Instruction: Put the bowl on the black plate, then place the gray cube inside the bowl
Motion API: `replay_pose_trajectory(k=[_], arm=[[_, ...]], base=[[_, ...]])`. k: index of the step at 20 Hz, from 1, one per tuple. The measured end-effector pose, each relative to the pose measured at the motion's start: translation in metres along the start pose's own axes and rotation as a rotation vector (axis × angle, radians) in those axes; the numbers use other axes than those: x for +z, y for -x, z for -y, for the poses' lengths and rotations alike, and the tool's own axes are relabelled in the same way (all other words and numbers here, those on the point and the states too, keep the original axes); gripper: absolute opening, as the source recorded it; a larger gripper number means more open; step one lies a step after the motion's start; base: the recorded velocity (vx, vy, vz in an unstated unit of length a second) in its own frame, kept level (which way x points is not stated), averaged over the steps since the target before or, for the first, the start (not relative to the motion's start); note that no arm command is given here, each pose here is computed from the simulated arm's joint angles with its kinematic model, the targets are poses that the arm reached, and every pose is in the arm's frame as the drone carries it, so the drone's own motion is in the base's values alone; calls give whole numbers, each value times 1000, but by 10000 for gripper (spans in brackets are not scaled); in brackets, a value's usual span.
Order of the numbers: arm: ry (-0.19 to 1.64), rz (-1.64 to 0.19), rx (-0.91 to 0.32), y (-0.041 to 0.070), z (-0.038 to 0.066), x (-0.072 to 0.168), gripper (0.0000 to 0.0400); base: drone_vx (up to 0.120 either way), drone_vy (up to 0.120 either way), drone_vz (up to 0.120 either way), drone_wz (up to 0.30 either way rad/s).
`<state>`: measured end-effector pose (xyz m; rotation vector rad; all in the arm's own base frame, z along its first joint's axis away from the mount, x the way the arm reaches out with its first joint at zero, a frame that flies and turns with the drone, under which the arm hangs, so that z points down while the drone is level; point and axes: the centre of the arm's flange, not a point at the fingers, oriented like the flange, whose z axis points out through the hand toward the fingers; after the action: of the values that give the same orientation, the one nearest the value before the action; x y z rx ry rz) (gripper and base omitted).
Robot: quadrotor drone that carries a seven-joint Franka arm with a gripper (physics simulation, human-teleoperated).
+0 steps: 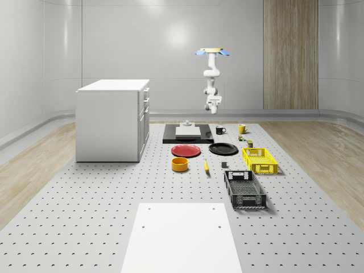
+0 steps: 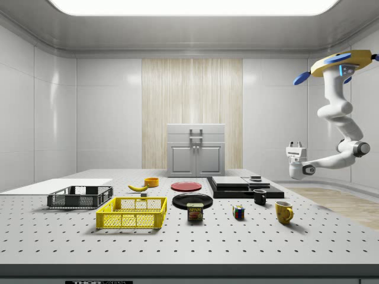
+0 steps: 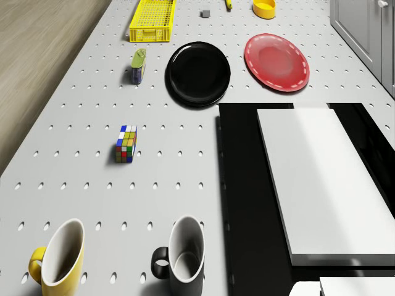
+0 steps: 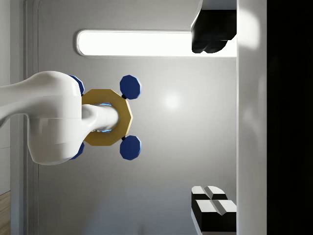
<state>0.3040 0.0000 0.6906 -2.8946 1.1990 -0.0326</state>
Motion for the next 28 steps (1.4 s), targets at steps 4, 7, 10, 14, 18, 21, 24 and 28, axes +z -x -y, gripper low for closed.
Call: replay_pose_trajectory(k=[4, 7, 10, 14, 18, 21, 24, 28], arm=[[-2, -2, 0, 0, 0, 0, 400], [-3, -4, 0, 0, 0, -1, 400], [-4, -6, 0, 1, 0, -1, 400], [-6, -10, 0, 1, 0, -1, 400], [-6, -14, 0, 1, 0, -1, 400], [-4, -18, 0, 2, 0, -1, 400], [-1, -25, 0, 2, 0, -1, 400], [9, -39, 0, 4, 1, -1, 400]], base=[[120, -120, 0, 0], [120, -120, 0, 0], [120, -120, 0, 0], [120, -120, 0, 0], [120, -120, 0, 0], [120, -120, 0, 0], [120, -120, 0, 0], [120, -120, 0, 0]])
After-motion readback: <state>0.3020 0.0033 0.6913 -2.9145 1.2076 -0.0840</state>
